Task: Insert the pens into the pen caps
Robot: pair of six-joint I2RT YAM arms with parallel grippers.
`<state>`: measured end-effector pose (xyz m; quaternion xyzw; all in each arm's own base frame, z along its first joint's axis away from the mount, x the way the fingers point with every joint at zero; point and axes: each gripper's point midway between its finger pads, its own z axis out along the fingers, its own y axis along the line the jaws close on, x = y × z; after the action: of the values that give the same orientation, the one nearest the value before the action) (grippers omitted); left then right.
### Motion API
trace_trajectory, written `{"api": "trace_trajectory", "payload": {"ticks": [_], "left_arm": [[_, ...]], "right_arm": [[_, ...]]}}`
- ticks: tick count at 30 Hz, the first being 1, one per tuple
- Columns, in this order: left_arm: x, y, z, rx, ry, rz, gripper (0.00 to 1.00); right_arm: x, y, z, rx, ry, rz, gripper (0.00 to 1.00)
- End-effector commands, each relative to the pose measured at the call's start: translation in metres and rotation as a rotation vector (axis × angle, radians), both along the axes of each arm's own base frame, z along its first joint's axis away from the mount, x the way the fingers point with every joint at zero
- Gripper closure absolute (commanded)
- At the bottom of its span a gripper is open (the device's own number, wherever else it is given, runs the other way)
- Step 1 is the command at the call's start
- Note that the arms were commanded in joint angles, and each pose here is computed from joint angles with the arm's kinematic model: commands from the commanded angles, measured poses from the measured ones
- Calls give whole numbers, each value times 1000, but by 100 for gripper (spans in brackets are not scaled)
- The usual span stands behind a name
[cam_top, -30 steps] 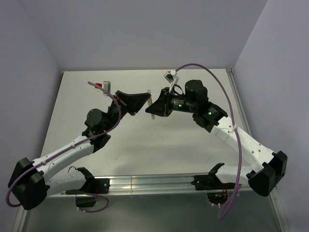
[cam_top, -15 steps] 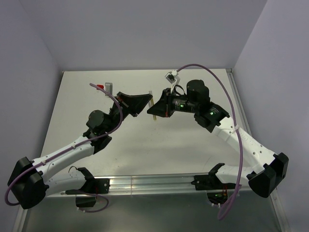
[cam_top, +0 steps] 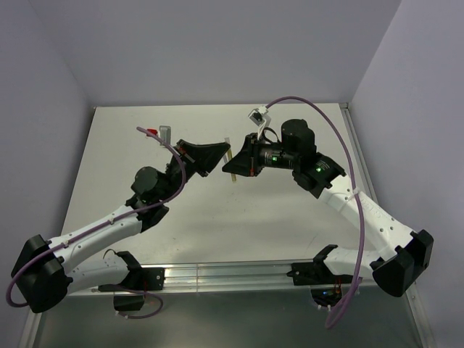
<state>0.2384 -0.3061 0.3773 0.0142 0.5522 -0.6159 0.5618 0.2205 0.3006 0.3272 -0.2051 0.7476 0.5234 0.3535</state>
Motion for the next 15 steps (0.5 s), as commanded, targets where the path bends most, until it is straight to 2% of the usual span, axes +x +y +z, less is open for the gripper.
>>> {"api": "trace_trajectory", "payload": {"ticks": [1,15], "left_arm": [[-87,-44,-62,204,35,-410,100],[-98,-48,-77,233,54,-432,100]], "right_arm": [[70,-30,83,176,-271,-316,100],[75,-35,84,181,-269,-335,100]]}}
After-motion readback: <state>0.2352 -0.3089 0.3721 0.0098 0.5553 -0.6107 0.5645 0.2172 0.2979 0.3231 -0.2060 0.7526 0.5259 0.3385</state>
